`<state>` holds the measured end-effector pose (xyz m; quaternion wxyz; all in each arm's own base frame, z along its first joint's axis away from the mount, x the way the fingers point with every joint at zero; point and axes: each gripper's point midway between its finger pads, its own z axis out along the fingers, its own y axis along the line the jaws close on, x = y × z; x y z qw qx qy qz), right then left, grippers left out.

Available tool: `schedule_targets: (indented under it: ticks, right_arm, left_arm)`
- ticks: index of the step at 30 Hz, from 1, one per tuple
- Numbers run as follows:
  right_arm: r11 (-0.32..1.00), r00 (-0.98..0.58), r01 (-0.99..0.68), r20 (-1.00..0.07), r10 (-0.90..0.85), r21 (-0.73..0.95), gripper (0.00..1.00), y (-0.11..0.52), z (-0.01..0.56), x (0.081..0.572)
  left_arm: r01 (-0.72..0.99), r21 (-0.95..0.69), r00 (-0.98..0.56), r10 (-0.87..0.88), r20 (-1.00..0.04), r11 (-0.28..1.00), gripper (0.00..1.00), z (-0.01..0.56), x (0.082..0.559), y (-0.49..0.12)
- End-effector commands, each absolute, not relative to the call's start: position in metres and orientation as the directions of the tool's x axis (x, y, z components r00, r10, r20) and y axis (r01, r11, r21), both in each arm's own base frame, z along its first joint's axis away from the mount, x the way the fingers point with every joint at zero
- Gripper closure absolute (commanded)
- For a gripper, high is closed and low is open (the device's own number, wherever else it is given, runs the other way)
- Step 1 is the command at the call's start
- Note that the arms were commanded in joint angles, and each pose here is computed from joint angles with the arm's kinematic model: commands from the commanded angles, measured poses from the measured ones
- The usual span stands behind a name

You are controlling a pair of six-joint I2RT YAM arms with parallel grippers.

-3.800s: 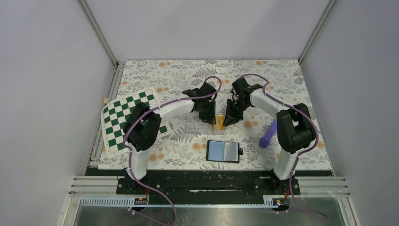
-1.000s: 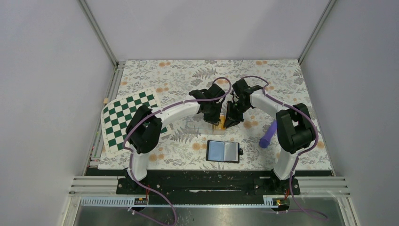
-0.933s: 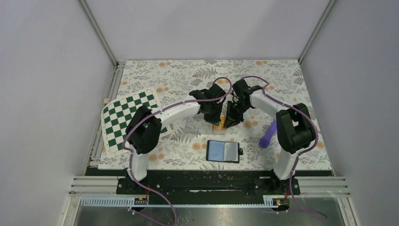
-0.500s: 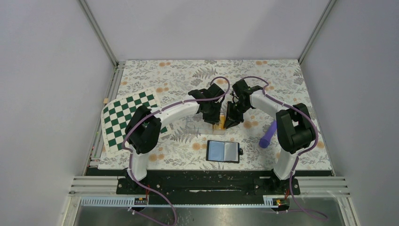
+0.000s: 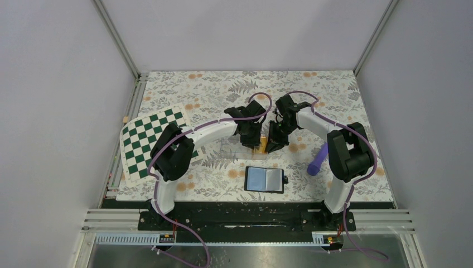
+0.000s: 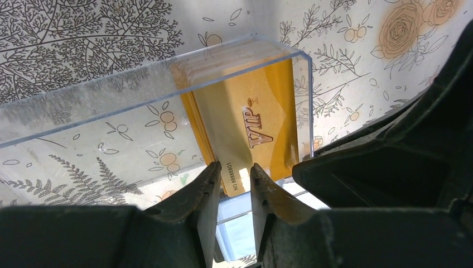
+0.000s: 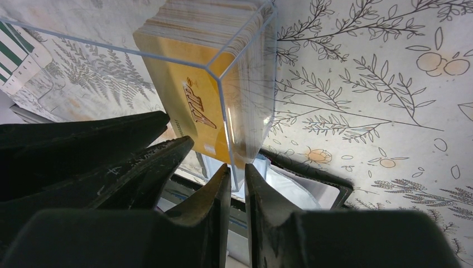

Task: Put the credit cards into the card holder
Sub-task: Pick up the credit card from the storage box.

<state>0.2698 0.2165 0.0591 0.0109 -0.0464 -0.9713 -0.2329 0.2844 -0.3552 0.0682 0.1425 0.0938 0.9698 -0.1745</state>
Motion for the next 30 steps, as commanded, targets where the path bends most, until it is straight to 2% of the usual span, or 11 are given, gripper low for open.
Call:
schedule_targets:
  ticks: [1, 5, 10, 16, 20, 26, 30]
  right_arm:
    - [0.876, -0.997, 0.077, 0.042, 0.065, 0.477, 0.78, 0.221, 0.068, 0.267]
    - [0.874, -0.997, 0.076, 0.041, 0.065, 0.479, 0.78, 0.221, 0.068, 0.268]
    - [0.874, -0.997, 0.078, 0.043, 0.066, 0.479, 0.78, 0.221, 0.068, 0.268]
    - [0.874, -0.997, 0.077, 0.043, 0.065, 0.479, 0.78, 0.221, 0.068, 0.267]
    - [0.875, -0.997, 0.079, 0.046, 0.066, 0.478, 0.78, 0.221, 0.067, 0.267]
    - [0.875, -0.997, 0.079, 0.044, 0.066, 0.478, 0.78, 0.221, 0.068, 0.267]
    - [0.876, -0.997, 0.08, 0.046, 0.066, 0.476, 0.78, 0.221, 0.067, 0.267]
  left_arm:
    - [0.226, -0.306, -0.94, 0.124, -0.318, 0.925, 0.71, 0.066, 0.288, -0.356]
    - [0.229, -0.296, -0.938, 0.129, -0.323, 0.927, 0.69, 0.067, 0.288, -0.353]
    - [0.232, -0.306, -0.943, 0.136, -0.304, 0.923, 0.77, 0.062, 0.287, -0.357]
    - [0.242, -0.333, -0.944, 0.143, -0.297, 0.911, 0.74, 0.061, 0.284, -0.363]
    - [0.265, -0.402, -0.935, 0.132, -0.329, 0.876, 0.82, 0.079, 0.285, -0.377]
    - [0.293, -0.448, -0.907, 0.098, -0.409, 0.845, 0.97, 0.114, 0.294, -0.385]
    - [0.308, -0.453, -0.895, 0.094, -0.436, 0.837, 1.0, 0.127, 0.296, -0.386]
